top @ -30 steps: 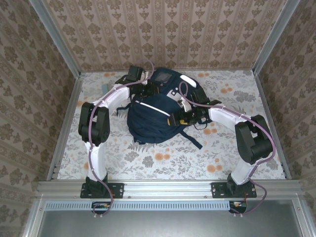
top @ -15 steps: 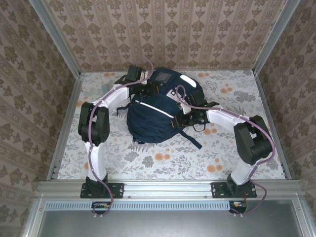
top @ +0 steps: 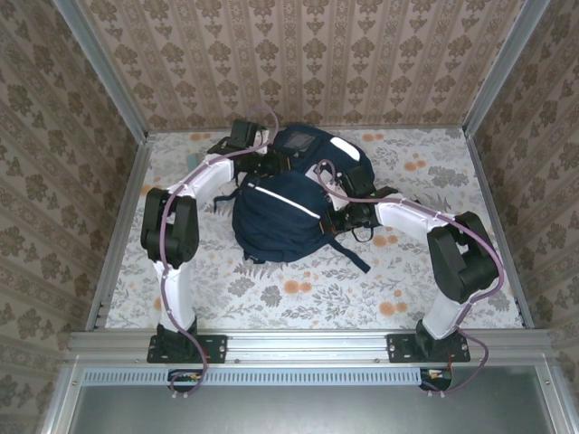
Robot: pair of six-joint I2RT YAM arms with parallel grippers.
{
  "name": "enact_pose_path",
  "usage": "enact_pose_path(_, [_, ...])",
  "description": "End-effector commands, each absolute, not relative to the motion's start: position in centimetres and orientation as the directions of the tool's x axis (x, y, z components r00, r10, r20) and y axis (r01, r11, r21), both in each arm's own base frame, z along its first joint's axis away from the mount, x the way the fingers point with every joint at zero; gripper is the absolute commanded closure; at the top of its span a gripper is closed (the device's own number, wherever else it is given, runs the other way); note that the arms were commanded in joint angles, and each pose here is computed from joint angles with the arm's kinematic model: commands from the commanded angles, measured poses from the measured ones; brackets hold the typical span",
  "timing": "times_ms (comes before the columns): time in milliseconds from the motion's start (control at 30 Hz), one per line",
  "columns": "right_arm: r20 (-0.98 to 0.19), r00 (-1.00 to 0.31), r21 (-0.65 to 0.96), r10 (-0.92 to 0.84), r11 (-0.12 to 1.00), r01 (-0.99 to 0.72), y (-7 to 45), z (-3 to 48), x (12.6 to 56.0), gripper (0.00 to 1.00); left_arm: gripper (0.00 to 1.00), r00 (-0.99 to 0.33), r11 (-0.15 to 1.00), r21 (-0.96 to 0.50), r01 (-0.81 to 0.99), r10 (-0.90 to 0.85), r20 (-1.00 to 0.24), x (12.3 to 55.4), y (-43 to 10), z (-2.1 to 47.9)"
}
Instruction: Pack the student bag
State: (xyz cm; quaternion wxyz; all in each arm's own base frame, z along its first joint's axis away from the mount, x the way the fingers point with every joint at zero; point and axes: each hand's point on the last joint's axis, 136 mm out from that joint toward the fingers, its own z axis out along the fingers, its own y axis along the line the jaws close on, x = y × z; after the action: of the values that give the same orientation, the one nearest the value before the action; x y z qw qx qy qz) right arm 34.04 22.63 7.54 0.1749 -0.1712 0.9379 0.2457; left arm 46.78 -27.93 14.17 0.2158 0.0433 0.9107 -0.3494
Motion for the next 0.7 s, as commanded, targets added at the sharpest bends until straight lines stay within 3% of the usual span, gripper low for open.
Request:
enact_pose_path(0, [-0.471,-0.863,0.297,-0.183,0.888,-0.350,20.7,9.5,35.6,1.00,0.64,-0.894,0.744,-0.622,0.243,-0.077,-0.440,45.9,-26.8,16.7])
enact_pose_path(333, [-0.540,-0.842,0.258,0.013,0.954,-0.150,15.7,12.2,37.8,1.00,0.59,-0.838,0.697,-0.569,0.437,0.085,-0.539,42.7,-30.8,19.5])
enact_pose_path(667, [-0.532,-0.844,0.308,0.070,0.944,-0.116,15.1,12.5,37.9,1.00,0.76,-0.819,0.632,-0.558,0.538,0.235,-0.524,41.9,-39.1,16.4])
